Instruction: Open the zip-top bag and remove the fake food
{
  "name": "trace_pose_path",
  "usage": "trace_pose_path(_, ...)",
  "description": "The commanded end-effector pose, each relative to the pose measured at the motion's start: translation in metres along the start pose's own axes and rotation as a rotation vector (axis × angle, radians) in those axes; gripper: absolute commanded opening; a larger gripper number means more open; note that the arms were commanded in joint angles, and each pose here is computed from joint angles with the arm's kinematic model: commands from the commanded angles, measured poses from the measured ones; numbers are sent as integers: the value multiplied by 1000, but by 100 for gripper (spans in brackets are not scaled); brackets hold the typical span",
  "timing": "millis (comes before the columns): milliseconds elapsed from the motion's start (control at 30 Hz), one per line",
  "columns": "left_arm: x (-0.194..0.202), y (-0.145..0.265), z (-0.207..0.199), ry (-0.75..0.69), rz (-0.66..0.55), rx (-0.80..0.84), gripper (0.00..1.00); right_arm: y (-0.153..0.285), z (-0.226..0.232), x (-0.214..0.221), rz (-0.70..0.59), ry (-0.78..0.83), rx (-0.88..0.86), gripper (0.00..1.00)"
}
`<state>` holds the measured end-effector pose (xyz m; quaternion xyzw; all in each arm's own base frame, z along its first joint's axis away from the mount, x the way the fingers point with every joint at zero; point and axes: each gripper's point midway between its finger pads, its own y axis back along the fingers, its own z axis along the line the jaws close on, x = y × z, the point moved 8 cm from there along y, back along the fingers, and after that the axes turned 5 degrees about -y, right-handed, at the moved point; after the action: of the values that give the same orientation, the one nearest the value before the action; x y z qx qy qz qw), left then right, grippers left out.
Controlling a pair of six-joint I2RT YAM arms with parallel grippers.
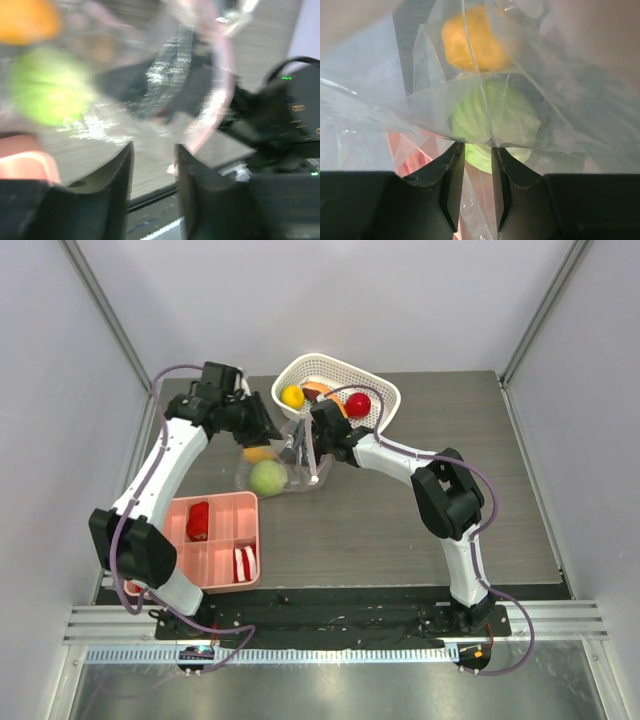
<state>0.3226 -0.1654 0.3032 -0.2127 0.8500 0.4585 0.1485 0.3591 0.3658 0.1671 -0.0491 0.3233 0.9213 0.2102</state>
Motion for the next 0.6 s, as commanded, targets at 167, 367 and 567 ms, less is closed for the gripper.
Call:
trace_pose_path(167,19,11,85,154,-7,-273,20,3,-2,2,15,107,-71,46)
trace_pose_path(367,15,-27,114,136,134,-413,9,3,-7,6,45,123,-67,57)
trace_pose_path(567,10,-53,133,117,201,-486,5,0,-12,9,72,123,-55,66)
